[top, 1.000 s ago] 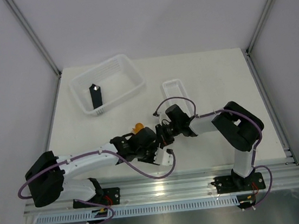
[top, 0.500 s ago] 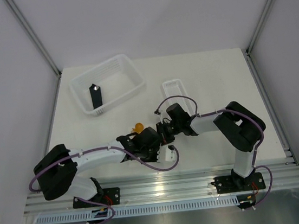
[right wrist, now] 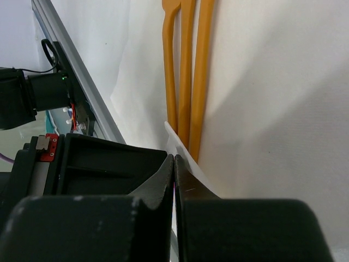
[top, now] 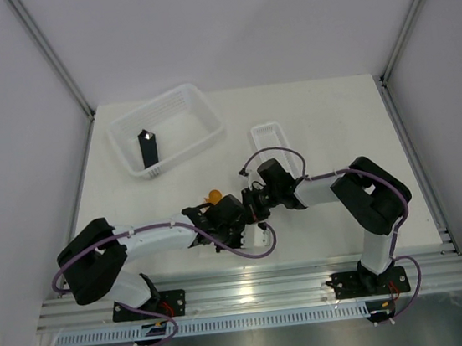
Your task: Place the utensils on the paper napkin and roll it up
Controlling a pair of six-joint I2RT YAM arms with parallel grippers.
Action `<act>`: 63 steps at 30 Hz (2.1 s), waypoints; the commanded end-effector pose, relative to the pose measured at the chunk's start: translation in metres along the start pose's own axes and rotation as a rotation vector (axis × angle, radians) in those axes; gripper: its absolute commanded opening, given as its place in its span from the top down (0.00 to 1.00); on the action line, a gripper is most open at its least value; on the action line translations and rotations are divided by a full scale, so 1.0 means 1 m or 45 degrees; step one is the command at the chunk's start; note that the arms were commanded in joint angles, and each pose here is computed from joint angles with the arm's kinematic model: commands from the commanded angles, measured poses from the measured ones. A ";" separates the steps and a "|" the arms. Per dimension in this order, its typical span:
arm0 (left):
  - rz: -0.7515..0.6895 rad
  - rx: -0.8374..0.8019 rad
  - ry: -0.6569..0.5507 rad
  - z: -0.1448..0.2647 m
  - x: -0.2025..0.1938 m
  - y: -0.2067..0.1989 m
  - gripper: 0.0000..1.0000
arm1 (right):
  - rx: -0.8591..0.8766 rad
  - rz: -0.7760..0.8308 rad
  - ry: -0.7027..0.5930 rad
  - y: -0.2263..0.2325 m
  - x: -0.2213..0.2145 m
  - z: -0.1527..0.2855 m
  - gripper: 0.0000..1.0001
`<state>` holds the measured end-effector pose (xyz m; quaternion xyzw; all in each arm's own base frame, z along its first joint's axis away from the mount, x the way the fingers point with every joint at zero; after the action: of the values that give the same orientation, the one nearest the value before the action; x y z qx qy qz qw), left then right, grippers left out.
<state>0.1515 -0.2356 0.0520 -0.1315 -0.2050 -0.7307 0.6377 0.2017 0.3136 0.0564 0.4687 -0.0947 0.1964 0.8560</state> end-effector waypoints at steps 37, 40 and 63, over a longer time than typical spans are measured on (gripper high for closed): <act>0.000 -0.020 -0.088 -0.001 0.012 0.005 0.78 | -0.685 -0.157 -0.239 -0.064 0.007 0.052 1.00; -0.007 -0.010 -0.086 -0.001 0.011 0.007 0.78 | -0.650 -0.187 -0.225 -0.068 0.003 0.048 1.00; -0.001 -0.016 -0.095 -0.003 0.001 0.006 0.78 | -0.202 -0.167 -0.295 -0.036 0.016 0.029 1.00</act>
<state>0.1573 -0.2372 0.0498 -0.1493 -0.2144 -0.7238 0.6386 0.2323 0.2748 0.0405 0.4249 -0.1508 0.0540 0.8910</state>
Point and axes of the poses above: each gripper's point midway between its finger pads, its own z axis back along the fingers, its own y axis along the line the jaws close on, x = y × z, the point moved 4 cm from there along z, back along the fingers, and after that the axes turned 2 degrees about z, right-handed, at the moved point
